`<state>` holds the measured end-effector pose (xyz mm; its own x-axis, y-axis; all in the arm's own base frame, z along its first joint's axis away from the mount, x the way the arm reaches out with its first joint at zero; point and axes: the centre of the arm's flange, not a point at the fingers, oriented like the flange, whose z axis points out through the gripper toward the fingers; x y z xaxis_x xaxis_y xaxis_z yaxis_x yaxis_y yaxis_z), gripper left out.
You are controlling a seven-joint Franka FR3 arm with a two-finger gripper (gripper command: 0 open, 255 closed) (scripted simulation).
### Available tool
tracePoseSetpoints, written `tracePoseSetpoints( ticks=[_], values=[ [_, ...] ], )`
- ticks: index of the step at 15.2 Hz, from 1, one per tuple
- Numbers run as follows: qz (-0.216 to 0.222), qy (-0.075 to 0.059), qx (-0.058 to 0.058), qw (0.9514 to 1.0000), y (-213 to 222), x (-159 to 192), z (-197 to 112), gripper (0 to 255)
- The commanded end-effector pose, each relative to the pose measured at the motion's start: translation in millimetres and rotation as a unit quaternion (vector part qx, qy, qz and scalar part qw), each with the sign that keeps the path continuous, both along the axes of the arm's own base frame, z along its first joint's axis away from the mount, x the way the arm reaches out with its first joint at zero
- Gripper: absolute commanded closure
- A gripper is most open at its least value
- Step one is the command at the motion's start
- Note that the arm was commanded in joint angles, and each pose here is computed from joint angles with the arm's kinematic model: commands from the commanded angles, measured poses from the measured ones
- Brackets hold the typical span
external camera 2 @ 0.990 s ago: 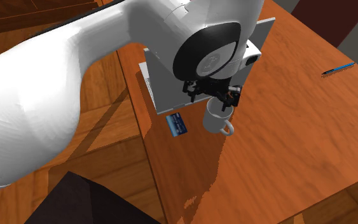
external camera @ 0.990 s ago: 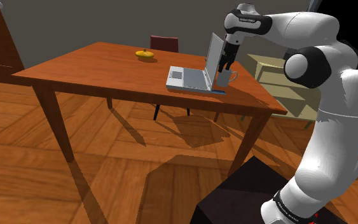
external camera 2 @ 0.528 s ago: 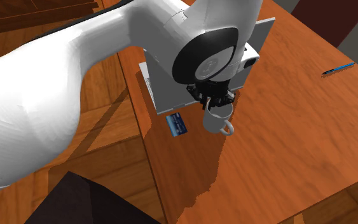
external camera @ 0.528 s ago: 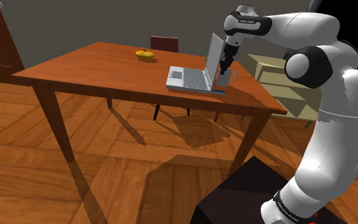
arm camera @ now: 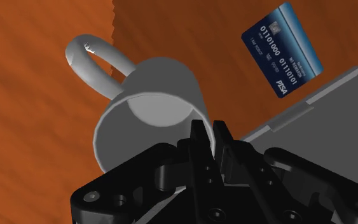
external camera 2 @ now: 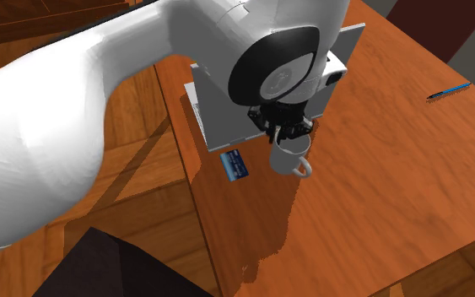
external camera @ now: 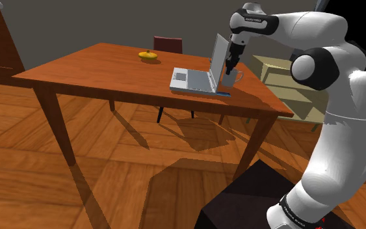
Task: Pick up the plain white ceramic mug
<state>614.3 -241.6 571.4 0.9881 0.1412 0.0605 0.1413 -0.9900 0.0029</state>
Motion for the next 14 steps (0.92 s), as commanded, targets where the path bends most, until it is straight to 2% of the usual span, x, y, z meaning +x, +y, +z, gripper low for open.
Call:
tracePoseSetpoints(
  ticks=[1,12,14],
  values=[
    [0.000,0.000,0.000,1.0000,-0.2,0.4,10.2,255],
    [0.000,0.000,0.000,1.0000,-0.2,0.4,68.3,255],
    [0.000,0.000,0.000,1.0000,-0.2,0.4,69.1,255]
  ],
)
